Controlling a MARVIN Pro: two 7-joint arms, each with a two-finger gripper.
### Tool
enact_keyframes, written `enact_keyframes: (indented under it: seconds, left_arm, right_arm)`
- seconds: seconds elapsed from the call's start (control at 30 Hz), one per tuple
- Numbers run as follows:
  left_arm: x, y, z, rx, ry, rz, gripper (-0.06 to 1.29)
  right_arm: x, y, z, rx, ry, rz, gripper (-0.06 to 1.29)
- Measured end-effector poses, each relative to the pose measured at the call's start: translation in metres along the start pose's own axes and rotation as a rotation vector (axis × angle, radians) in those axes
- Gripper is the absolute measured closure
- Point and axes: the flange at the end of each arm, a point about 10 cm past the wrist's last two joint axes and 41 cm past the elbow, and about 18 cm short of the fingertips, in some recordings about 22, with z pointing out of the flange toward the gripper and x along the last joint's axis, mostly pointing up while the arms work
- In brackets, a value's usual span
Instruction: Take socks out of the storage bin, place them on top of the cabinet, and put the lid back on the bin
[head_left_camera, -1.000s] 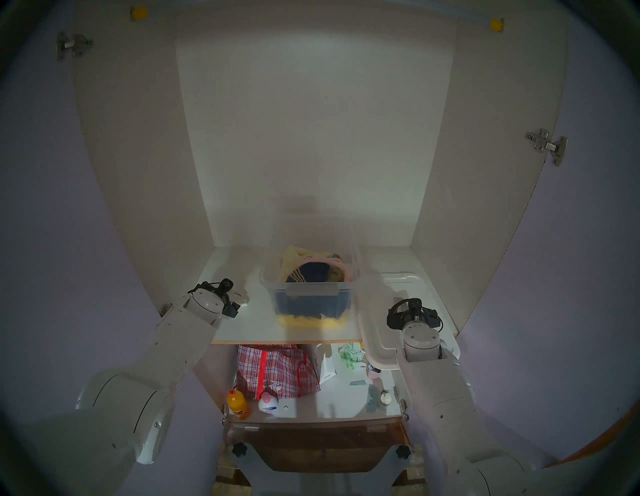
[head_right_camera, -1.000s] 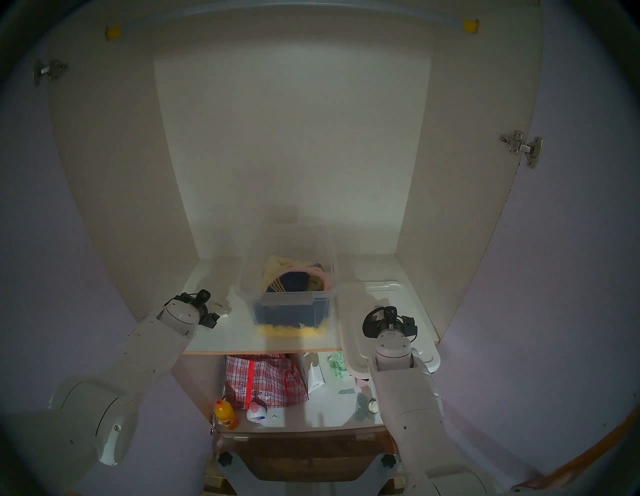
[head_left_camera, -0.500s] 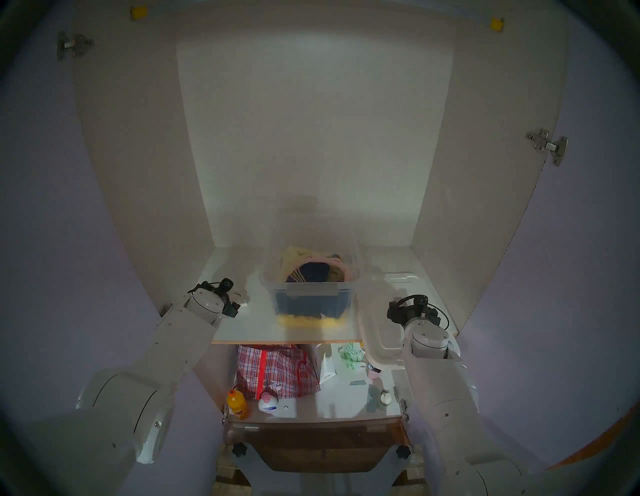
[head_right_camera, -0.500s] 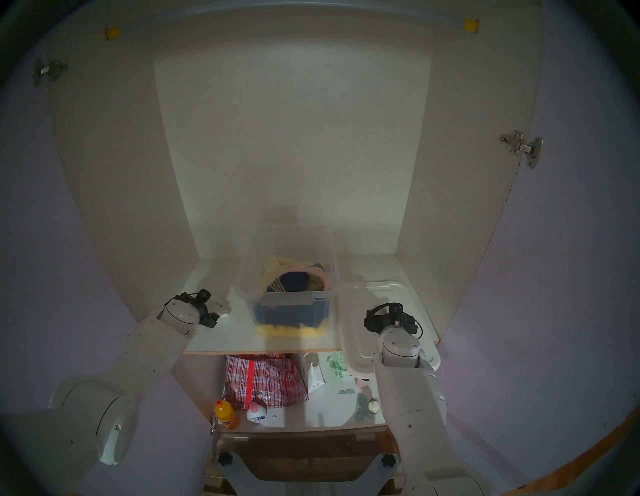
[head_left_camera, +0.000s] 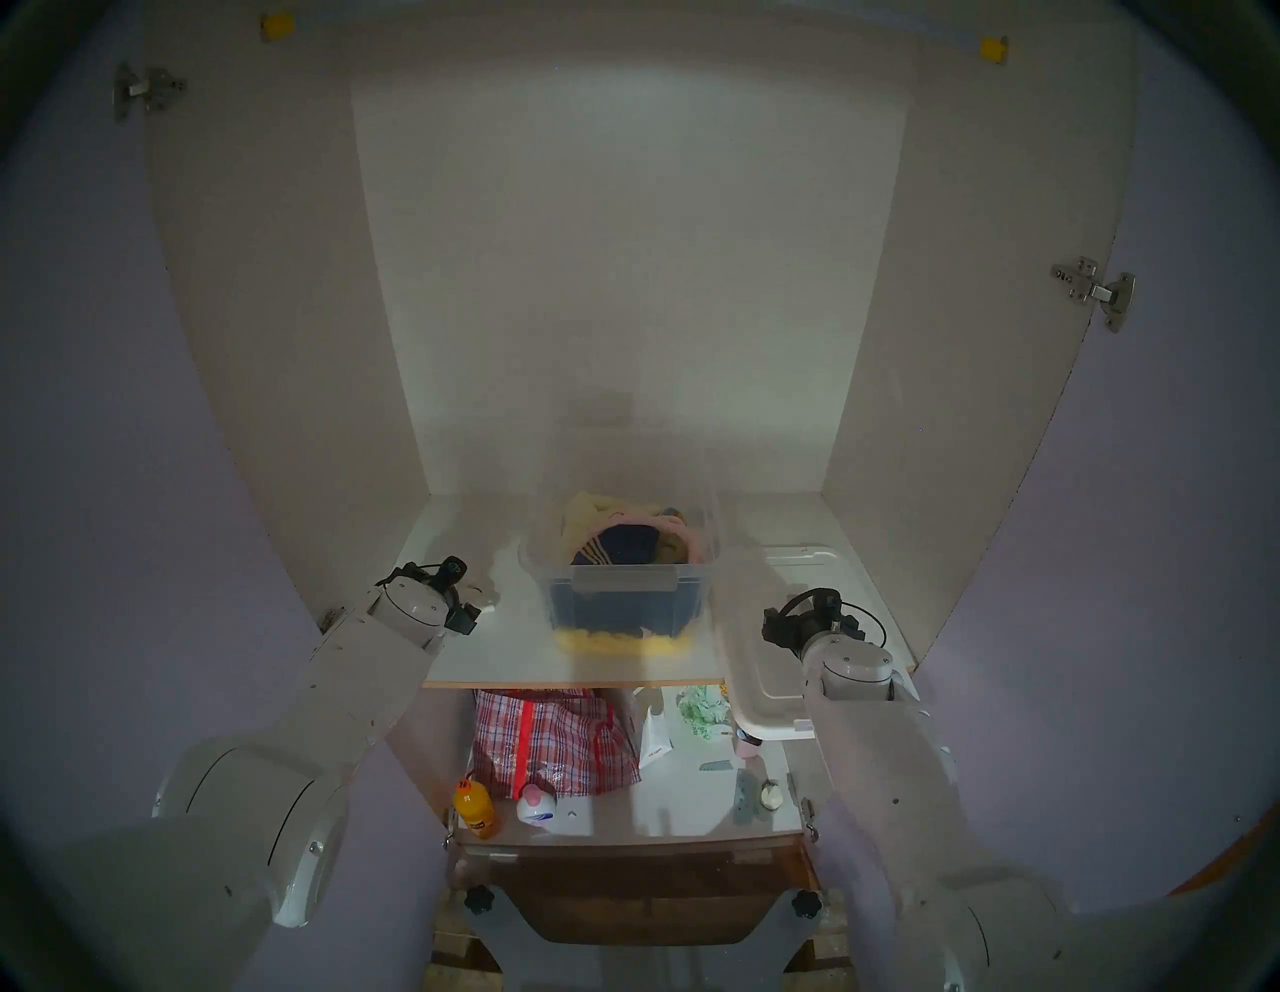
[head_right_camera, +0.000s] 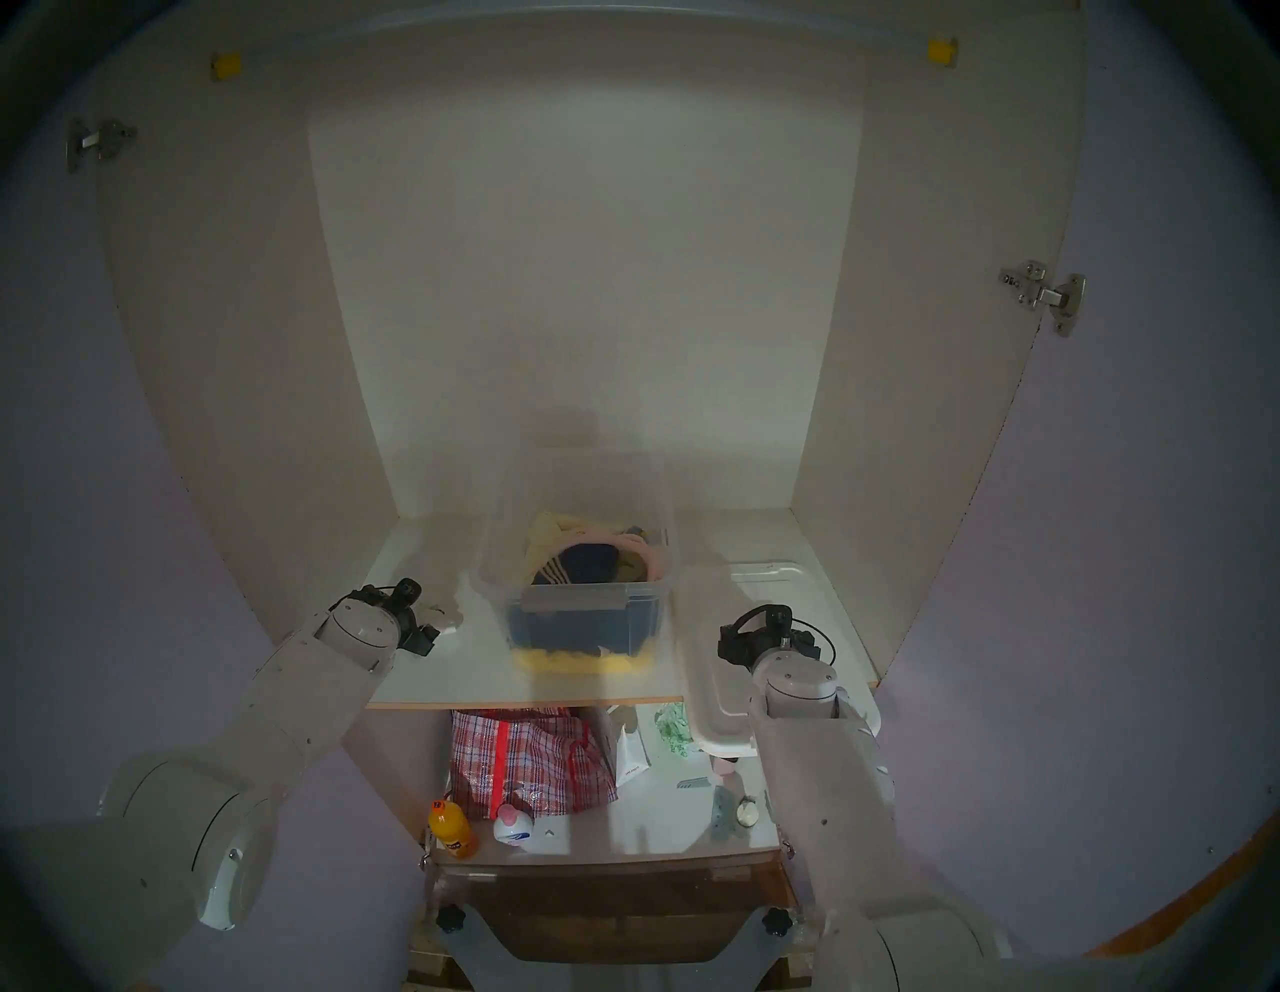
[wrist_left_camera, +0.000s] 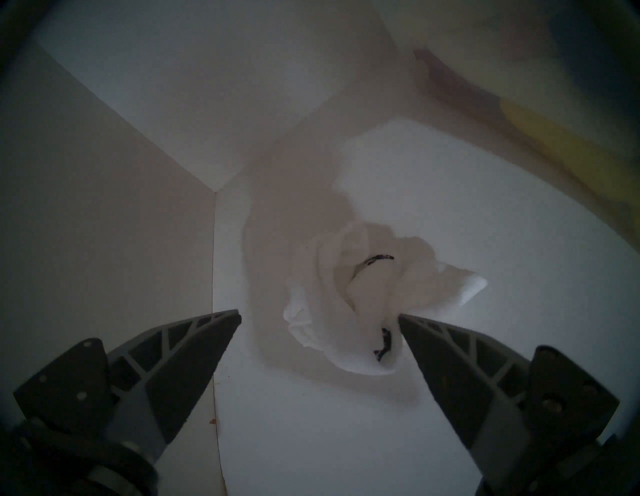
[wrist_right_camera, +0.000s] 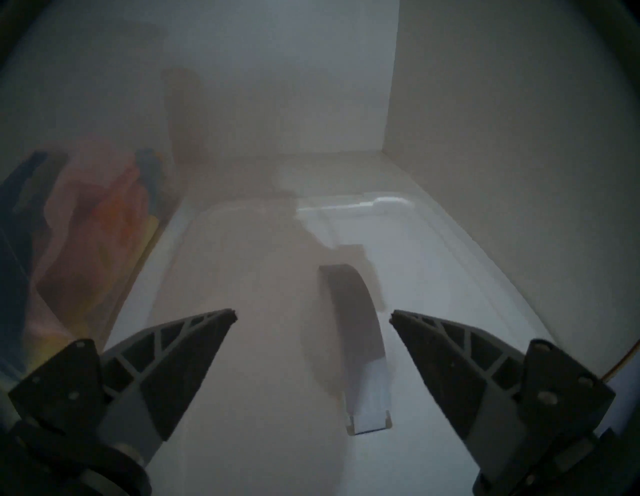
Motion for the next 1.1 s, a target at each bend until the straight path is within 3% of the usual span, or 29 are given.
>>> enact_keyframes:
  seconds: [0.2,0.33,0.43,0.47,0.5,0.53,0.57,0.6,0.7,0.8,0.9,1.1]
  left_arm:
    - [0.000,0.000,0.000,0.000,0.000,0.000,0.02]
    - [0.000,0.000,0.000,0.001,0.000,-0.001,0.02]
    - [0.000,0.000,0.000,0.001,-0.001,-0.001,0.02]
    - [0.000,0.000,0.000,0.001,0.000,-0.001,0.02]
    - [0.000,0.000,0.000,0.001,0.000,-0.001,0.02]
    - [0.000,0.000,0.000,0.001,0.000,-0.001,0.02]
    - [0.000,0.000,0.000,0.001,0.000,-0.001,0.02]
    - [0.000,0.000,0.000,0.001,0.000,-0.001,0.02]
    - [0.000,0.000,0.000,0.001,-0.001,-0.001,0.02]
    - [0.000,0.000,0.000,0.001,-0.001,-0.001,0.02]
    - [0.000,0.000,0.000,0.001,-0.001,-0.001,0.02]
    - [0.000,0.000,0.000,0.001,-0.001,-0.001,0.02]
  right_arm:
    - [0.001,0.014,0.017,-0.003,-0.049,0.005,-0.01]
    - [0.010,0.017,0.027,0.000,-0.039,0.010,-0.01]
    - [0.018,0.019,0.033,0.004,0.015,0.018,-0.01]
    - [0.021,0.020,0.034,0.003,0.032,0.028,0.15]
    - [0.022,0.021,0.036,0.001,0.038,0.038,0.49]
    - [0.023,0.023,0.038,-0.007,0.030,0.050,0.99]
    - [0.023,0.024,0.039,-0.011,0.023,0.055,1.18]
    - [0.023,0.025,0.040,-0.018,0.015,0.061,1.24]
    - [0.027,0.027,0.043,-0.031,-0.008,0.067,1.20]
    - [0.026,0.028,0.044,-0.050,-0.012,0.064,1.25]
    - [0.031,0.031,0.043,-0.090,0.035,0.050,1.25]
    - [0.053,0.035,0.041,-0.273,0.147,0.033,1.25]
